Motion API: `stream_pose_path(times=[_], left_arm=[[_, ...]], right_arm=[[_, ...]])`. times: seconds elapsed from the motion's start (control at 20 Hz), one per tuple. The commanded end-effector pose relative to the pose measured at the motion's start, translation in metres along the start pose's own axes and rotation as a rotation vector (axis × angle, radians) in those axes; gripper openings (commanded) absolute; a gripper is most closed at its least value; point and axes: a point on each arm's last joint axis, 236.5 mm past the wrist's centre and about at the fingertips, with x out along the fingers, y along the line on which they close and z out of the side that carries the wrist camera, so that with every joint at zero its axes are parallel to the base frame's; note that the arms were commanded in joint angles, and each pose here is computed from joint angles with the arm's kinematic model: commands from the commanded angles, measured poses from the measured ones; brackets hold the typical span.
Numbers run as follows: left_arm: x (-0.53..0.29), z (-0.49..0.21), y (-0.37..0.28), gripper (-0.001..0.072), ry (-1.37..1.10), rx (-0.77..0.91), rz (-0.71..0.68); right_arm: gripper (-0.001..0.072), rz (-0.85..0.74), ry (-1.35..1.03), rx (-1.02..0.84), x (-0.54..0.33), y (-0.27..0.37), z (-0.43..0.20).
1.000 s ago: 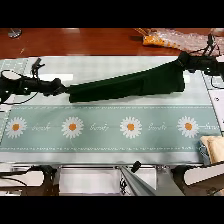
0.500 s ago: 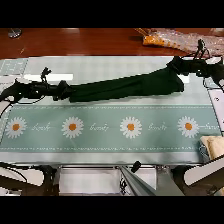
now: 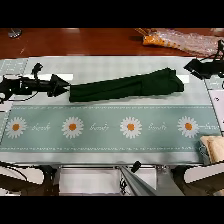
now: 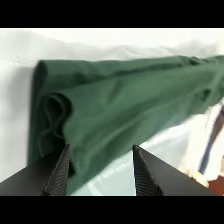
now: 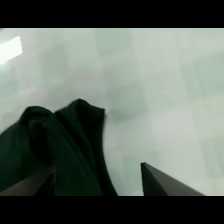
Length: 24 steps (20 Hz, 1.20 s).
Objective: Fold the shirts.
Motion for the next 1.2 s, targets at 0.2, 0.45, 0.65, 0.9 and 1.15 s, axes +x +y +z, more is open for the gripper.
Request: stream_pose_path(times=[0.2,0.45,0.65,0.9,1.15], left_arm=[[-0.013,-0.012,-0.035,0.0474,0.055,0.068,-0.054],[-0.009,-0.022,-0.047,0.0473,0.089,0.09,-0.069],[-0.004,-0.026,-0.051,0.0473,0.1,0.096,-0.075],[-0.003,-0.025,-0.06,0.0411,0.093,0.088,-0.105],[-0.006,-0.038,-0.105,0.0022,0.123,0.162,-0.267]], right_arm=[[0.0614,0.115,0.306,0.155,0.014,-0.023,-0.073],[0.0614,0.248,0.352,0.24,0.04,0.014,-0.086],[0.061,0.262,0.39,0.188,0.056,0.041,-0.102],[0.0036,0.285,0.405,0.136,0.063,0.074,-0.111],[0.004,0.278,0.353,-0.052,0.008,0.092,-0.091]])
